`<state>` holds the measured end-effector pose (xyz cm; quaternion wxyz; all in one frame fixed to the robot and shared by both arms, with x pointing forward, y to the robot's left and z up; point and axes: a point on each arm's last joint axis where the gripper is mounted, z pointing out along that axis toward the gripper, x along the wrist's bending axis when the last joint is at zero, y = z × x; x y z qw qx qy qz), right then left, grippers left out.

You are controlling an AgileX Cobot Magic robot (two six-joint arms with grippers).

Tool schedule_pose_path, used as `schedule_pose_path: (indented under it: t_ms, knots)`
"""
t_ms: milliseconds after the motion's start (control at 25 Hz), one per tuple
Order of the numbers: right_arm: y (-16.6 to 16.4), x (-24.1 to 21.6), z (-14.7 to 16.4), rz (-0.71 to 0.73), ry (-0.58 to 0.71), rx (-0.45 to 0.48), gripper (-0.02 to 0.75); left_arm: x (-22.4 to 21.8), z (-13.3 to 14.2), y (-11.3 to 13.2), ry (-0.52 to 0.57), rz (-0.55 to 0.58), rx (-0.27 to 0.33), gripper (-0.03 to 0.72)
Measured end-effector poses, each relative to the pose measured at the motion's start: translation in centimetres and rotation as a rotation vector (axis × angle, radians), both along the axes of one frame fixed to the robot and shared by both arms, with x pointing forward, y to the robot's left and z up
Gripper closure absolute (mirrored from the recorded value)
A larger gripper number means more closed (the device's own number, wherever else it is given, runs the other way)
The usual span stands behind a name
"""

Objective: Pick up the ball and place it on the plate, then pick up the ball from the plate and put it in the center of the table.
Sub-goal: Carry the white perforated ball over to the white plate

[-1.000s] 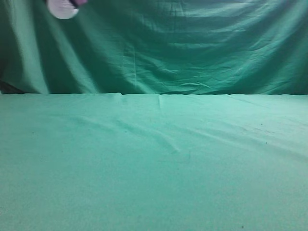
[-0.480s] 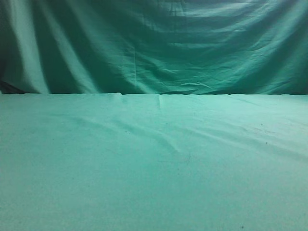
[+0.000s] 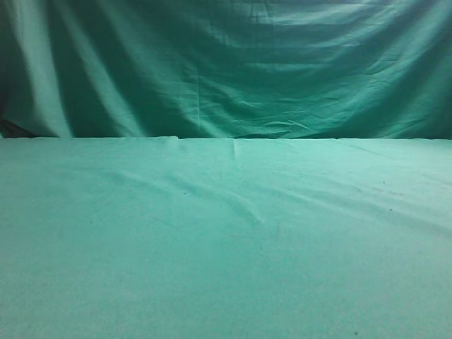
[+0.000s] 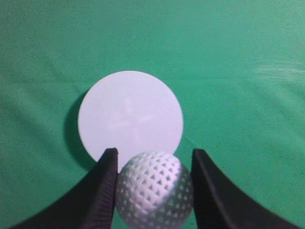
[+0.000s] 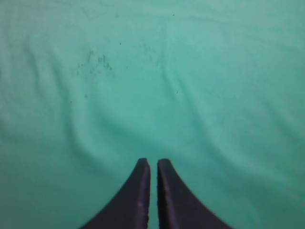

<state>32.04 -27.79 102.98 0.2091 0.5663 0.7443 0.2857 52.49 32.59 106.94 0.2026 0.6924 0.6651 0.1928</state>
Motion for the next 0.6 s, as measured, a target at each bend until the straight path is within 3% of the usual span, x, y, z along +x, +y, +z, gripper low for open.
schedule_pose_path:
  t_ms: [120, 600]
  knots:
    - [0.1, 0.7, 0.1, 0.018, 0.074, -0.021, 0.690, 0.4, -0.9, 0.6, 0.039, 0.037, 0.046, 0.391]
    - [1.6, 3.1, -0.7, 0.115, 0.181, -0.049, 0.690, 4.0, -7.0, 1.3, 0.146, 0.040, 0.065, 0.391]
